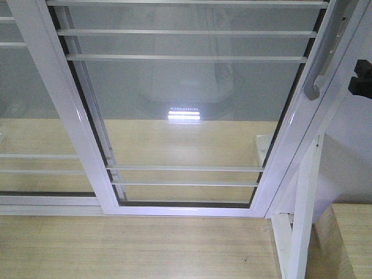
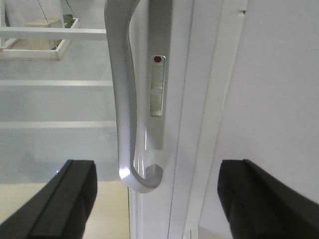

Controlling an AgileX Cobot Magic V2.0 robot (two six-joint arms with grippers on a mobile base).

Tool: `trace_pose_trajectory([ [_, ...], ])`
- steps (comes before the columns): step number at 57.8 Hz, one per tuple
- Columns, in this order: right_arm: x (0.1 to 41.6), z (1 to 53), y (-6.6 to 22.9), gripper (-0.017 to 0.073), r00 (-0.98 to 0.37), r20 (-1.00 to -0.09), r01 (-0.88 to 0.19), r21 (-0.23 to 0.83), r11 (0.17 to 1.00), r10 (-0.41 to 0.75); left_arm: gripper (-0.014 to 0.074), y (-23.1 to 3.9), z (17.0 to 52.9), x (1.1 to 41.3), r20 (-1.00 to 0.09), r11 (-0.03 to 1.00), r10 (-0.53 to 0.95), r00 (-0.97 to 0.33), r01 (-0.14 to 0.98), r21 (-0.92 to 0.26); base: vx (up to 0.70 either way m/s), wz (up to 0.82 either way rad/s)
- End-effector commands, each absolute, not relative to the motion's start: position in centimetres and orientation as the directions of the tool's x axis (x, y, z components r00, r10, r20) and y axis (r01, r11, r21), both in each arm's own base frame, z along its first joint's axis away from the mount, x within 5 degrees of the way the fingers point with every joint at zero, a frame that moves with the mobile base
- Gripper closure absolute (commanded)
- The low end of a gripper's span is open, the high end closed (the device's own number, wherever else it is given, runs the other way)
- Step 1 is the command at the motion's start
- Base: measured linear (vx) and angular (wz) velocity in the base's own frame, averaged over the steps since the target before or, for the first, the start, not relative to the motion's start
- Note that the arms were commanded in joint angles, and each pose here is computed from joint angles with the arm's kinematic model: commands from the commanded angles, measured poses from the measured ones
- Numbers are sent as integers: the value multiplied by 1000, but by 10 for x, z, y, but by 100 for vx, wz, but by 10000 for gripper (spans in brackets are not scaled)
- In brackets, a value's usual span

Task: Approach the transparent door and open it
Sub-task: 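Raise the right gripper toward the silver vertical door handle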

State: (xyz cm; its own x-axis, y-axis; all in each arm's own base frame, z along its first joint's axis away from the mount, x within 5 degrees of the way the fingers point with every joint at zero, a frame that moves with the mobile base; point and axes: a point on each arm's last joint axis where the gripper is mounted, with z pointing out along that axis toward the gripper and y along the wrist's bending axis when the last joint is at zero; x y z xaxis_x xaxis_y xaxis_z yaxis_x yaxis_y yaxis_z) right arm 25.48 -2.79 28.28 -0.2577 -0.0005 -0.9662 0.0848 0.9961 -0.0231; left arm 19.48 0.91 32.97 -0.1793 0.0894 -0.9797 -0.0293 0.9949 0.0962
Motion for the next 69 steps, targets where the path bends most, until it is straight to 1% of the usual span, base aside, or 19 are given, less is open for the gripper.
trace_pose_trajectory([
  [1,268,303,-27,8,-57,-998,65,-25,998,-21,160,7,349,195,-990,992,120,-70,-15,122,0,0],
  [7,282,290,-27,8,-48,-998,48,-29,998,-27,160,7,349,195,-991,993,118,-70,-15,119,0,0],
  [17,307,280,-26,8,-71,-993,-5,-91,996,-91,160,7,349,195,-991,993,118,-70,-15,119,0,0],
  [26,334,282,-30,8,-23,-998,7,-64,998,-64,160,7,349,195,-991,993,118,-70,-15,119,0,0],
  [37,361,275,-33,8,-30,-998,5,-62,998,-61,160,7,348,195,-990,993,118,-72,-16,120,0,0],
  [48,385,268,-21,10,-25,-999,-37,-47,998,-48,160,7,348,195,-990,993,118,-72,-16,120,0,0],
  [56,403,261,-22,11,-20,-999,-37,-44,998,-44,160,7,348,195,-990,993,118,-72,-16,120,0,0],
  [60,408,259,-23,24,-22,-999,-26,-30,999,-31,160,7,348,195,-990,993,118,-73,-16,120,0,0],
  [64,409,258,-26,60,-37,-999,-1,-5,1000,-5,160,7,348,195,-990,993,118,-73,-16,120,0,0],
  [69,409,257,-28,148,-49,-999,31,-2,1000,-1,160,7,348,195,-990,993,118,-73,-16,120,0,0],
])
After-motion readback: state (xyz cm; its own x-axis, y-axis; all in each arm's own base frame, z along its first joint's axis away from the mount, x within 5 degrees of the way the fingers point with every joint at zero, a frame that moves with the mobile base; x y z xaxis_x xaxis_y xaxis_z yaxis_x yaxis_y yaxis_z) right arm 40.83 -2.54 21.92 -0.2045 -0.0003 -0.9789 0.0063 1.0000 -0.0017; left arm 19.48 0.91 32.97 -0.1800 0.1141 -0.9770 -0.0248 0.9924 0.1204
